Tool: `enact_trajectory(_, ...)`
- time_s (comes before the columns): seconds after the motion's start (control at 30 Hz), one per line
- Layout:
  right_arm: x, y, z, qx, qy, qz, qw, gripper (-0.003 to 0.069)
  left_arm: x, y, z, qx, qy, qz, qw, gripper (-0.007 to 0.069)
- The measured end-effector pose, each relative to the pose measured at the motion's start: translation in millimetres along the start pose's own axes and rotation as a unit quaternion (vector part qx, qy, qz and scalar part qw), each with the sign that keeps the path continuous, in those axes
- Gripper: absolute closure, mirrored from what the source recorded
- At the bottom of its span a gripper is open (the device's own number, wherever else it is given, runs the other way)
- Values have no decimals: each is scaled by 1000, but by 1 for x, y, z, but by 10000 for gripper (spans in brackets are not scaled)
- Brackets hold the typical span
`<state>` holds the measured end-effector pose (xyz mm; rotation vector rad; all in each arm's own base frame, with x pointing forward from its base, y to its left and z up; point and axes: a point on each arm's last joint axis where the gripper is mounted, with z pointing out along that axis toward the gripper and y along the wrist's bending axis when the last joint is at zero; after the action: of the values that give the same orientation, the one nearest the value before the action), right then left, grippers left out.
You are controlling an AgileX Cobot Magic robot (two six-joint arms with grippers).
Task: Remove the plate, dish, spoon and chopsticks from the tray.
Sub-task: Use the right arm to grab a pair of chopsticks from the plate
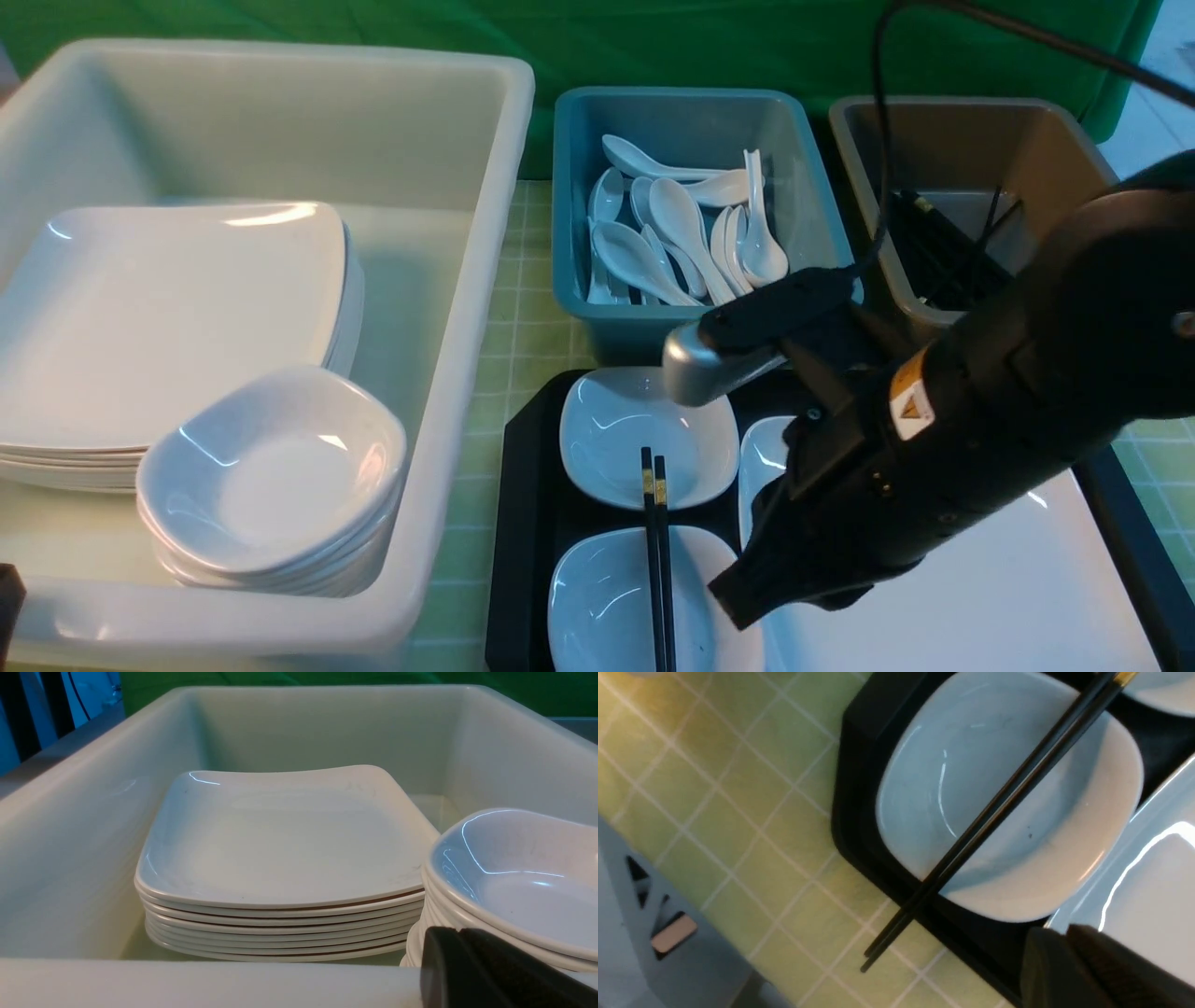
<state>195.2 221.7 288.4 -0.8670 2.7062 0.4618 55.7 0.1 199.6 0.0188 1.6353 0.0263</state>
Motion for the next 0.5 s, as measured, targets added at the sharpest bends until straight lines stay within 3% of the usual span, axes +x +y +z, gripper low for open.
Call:
enact_trajectory(0.23, -21, 1, 25, 26, 19, 42, 999, 585, 0, 0, 0, 0, 0, 0, 1000, 624)
enact_trajectory(0.5, -33, 6, 73, 41, 62, 67, 995, 367, 0, 0, 0, 0, 0, -1, 1000, 624)
